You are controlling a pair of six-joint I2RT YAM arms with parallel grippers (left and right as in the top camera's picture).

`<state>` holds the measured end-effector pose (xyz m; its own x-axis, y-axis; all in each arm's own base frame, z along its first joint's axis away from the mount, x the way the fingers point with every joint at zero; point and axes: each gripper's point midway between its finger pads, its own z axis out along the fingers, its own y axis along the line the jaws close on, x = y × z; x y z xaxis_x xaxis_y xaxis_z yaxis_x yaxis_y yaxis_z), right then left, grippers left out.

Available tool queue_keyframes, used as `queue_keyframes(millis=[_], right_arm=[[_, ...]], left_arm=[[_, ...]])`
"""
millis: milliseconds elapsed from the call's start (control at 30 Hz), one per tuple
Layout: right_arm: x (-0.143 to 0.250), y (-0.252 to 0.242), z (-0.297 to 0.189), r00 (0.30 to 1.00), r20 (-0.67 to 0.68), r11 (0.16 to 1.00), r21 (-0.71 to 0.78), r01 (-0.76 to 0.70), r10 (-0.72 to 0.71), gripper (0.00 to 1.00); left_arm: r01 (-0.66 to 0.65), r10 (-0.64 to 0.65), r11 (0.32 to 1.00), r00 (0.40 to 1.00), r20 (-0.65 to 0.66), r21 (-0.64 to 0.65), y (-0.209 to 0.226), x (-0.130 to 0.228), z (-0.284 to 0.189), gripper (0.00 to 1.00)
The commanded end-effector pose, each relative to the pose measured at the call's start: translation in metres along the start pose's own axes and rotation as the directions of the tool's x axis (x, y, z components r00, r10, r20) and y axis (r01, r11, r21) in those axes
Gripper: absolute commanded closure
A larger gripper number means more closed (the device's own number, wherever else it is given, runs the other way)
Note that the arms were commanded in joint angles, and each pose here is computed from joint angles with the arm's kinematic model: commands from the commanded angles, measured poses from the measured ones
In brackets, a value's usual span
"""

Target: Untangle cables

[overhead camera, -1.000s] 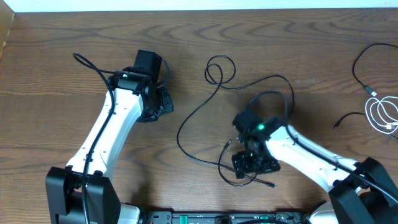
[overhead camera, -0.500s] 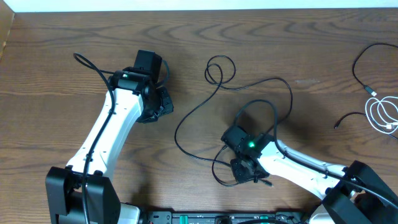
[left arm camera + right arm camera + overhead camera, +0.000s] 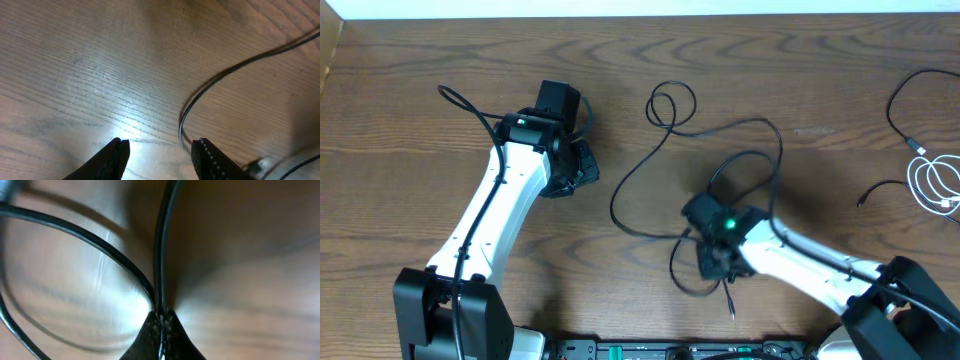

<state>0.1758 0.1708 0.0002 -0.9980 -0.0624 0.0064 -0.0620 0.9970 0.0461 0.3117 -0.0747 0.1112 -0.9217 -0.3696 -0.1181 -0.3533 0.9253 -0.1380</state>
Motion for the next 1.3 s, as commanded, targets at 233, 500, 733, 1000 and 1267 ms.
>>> queue_keyframes(millis=[233, 500, 733, 1000, 1267], right_arm=[[-0.172, -0.106, -0.191, 0.831, 0.515, 0.971, -0.006, -0.240, 0.209, 0.99], [-0.188, -0.274, -0.320, 0.483, 0.751, 0.776, -0.061, -0.628, 0.450, 0.99], [-0.146, -0.371, -0.321, 0.270, 0.747, 0.533, -0.131, -0.836, 0.608, 0.99], [-0.168, -0.394, -0.304, 0.255, 0.712, 0.553, -0.219, -0.804, 0.654, 0.99], [-0.225, -0.338, -0.250, 0.517, 0.588, 0.758, -0.287, -0.586, 0.622, 0.60]], left_arm=[[-0.015, 0.015, 1.000, 1.000, 0.007, -0.010, 0.001, -0.001, -0.002, 0.54], [-0.015, 0.015, 1.000, 1.000, 0.007, -0.010, 0.001, -0.001, -0.002, 0.54], [-0.015, 0.015, 1.000, 1.000, 0.007, -0.010, 0.001, -0.001, -0.002, 0.54], [-0.015, 0.015, 1.000, 1.000, 0.007, -0.010, 0.001, -0.001, -0.002, 0.54], [-0.015, 0.015, 1.000, 1.000, 0.007, -0.010, 0.001, -0.001, -0.002, 0.54]])
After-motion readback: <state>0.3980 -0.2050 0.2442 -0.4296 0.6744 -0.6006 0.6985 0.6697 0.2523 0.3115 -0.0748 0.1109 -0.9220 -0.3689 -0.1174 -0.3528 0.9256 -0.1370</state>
